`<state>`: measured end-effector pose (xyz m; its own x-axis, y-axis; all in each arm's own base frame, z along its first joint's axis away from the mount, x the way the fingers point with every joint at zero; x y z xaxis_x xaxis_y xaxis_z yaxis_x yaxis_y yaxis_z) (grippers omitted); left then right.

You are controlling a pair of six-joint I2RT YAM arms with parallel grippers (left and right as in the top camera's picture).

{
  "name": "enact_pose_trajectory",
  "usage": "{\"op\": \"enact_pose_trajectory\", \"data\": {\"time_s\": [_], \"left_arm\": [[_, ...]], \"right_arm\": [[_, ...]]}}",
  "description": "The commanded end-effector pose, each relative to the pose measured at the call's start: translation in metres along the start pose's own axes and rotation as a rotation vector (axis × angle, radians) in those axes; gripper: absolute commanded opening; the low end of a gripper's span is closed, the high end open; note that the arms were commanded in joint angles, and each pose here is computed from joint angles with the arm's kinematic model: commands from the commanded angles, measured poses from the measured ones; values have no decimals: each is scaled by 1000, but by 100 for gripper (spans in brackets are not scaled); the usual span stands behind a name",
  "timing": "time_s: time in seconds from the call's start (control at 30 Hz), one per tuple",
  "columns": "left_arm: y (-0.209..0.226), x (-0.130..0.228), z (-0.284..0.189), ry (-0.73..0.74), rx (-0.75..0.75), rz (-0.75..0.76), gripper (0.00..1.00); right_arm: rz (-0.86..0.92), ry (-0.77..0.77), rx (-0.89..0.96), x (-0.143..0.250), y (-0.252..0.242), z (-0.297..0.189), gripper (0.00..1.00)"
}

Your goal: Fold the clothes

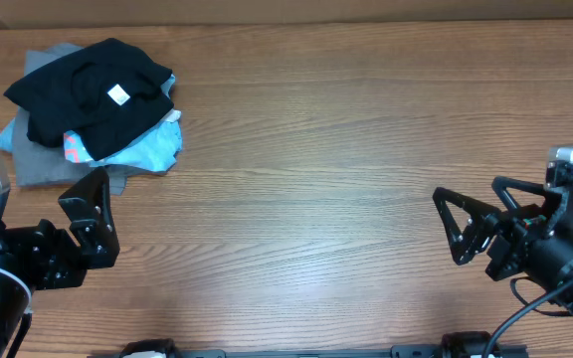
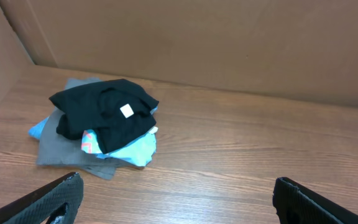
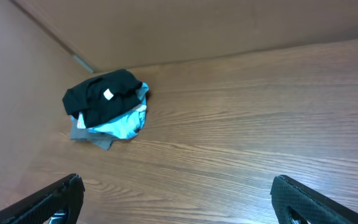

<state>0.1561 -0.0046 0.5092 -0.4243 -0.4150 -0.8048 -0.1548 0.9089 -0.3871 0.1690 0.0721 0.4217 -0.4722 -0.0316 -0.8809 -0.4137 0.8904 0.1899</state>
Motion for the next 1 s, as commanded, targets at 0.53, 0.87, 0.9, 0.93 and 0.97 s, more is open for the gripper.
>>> {"op": "enact_pose_trajectory", "data": {"time_s": [0.53, 0.87, 0.9, 0.93, 0.97], "left_arm": [[0, 1, 3, 10, 0, -11, 100], [0, 1, 3, 10, 0, -11, 100], [0, 1, 3, 10, 0, -11, 100], [0, 1, 3, 10, 0, -11, 100], [0, 1, 3, 10, 0, -11, 100]], "right_arm": [[-317, -380, 130, 38, -45, 69, 100], [-363, -508, 146, 126, -60, 101, 100], [-369, -525, 147, 133, -61, 103, 100], [-373, -538, 148, 140, -62, 105, 100], [-377, -548, 148, 146, -63, 108, 100]]}}
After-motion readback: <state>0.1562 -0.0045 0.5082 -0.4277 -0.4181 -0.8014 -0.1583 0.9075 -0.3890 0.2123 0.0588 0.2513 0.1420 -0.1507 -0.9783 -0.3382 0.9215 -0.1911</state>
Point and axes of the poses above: each gripper's point midway between its finger pads, its own z axis out along the fingers, its own y axis along the line the jaws close on, x = y × z, the point moved 2 cm from there along -z, back along the fingers, and after that the axes turned 14 degrees about -z, right-handed, at the moved point
